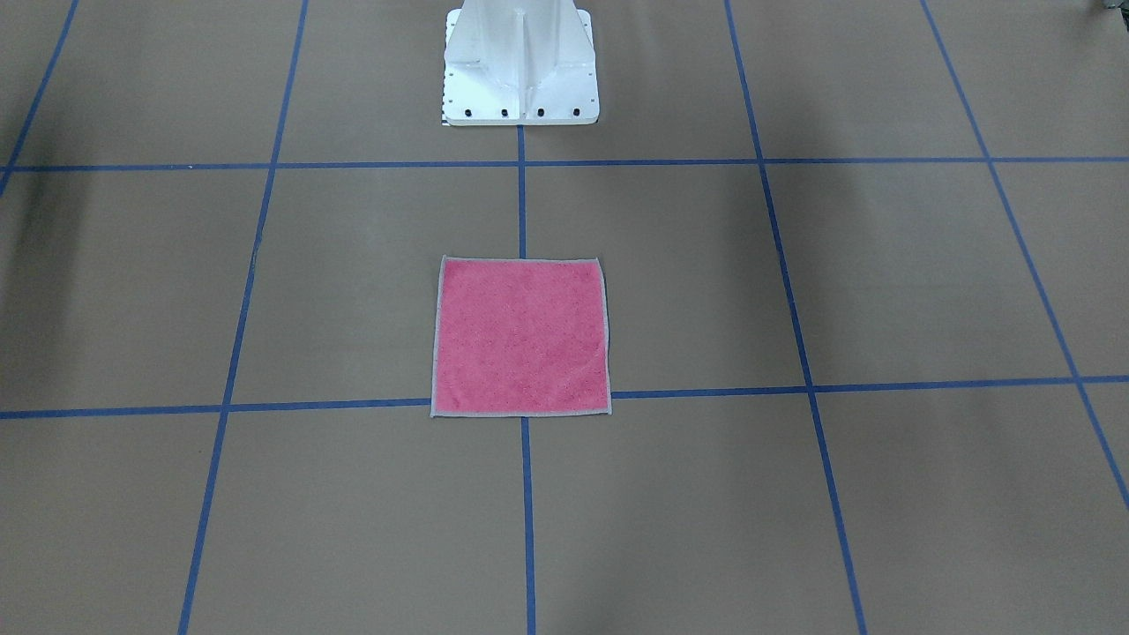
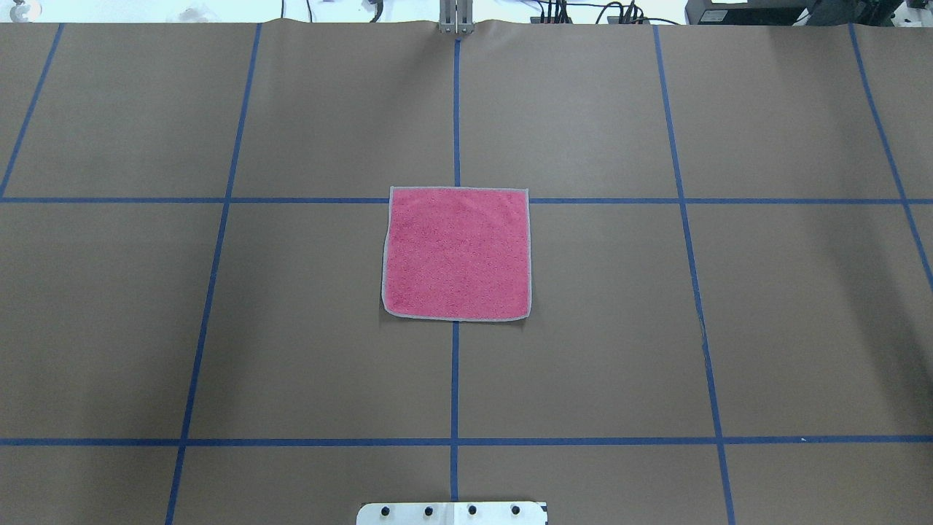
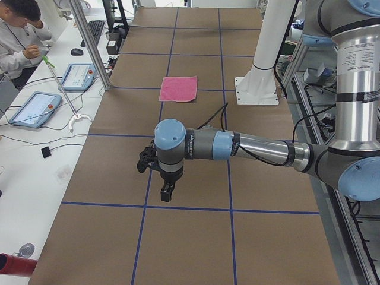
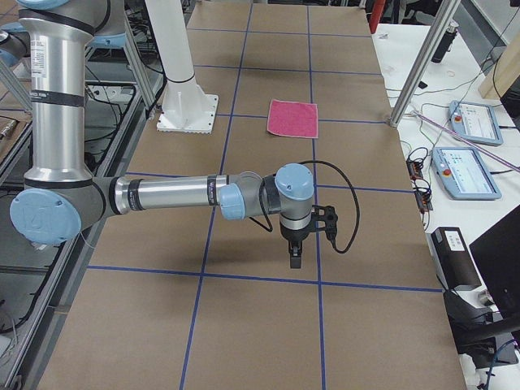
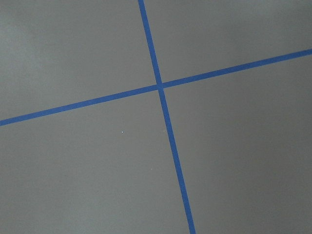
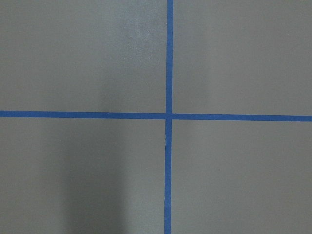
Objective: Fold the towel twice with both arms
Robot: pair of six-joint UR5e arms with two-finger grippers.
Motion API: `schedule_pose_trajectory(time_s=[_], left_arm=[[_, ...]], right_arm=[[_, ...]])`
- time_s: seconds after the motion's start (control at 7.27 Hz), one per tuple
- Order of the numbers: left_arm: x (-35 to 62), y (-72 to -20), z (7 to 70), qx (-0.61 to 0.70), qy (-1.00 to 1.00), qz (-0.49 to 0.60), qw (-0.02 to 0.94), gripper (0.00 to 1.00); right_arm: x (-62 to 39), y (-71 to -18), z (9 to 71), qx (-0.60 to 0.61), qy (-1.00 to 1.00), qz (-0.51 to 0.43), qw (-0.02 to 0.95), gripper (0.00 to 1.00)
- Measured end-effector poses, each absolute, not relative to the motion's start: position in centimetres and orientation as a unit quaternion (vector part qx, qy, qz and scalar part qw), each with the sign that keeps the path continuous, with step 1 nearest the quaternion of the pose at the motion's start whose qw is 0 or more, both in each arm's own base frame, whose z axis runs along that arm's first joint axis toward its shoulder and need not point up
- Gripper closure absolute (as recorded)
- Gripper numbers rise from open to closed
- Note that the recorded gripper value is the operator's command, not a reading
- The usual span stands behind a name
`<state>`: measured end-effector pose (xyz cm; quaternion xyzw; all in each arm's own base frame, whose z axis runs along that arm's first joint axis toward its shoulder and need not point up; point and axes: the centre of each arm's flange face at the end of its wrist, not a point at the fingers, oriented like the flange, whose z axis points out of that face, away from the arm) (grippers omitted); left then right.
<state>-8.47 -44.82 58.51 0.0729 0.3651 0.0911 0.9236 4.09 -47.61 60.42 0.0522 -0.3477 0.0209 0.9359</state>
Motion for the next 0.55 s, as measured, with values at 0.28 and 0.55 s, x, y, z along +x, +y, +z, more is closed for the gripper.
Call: schedule_pose_trajectory(time_s=[0.28, 0.55], left_arm=[[-8.47, -44.78, 58.45, 0.075, 0.365, 0.094, 0.923, 0.0], [-8.48, -44.88, 58.29, 0.079, 0.364, 0.095, 0.923, 0.0]], right_arm=[[4.07, -47.61, 60.4, 0.052, -0.349, 0.021, 0.936, 0.0], [4.0, -47.71, 60.28, 0.054, -0.349, 0.02, 0.935, 0.0]])
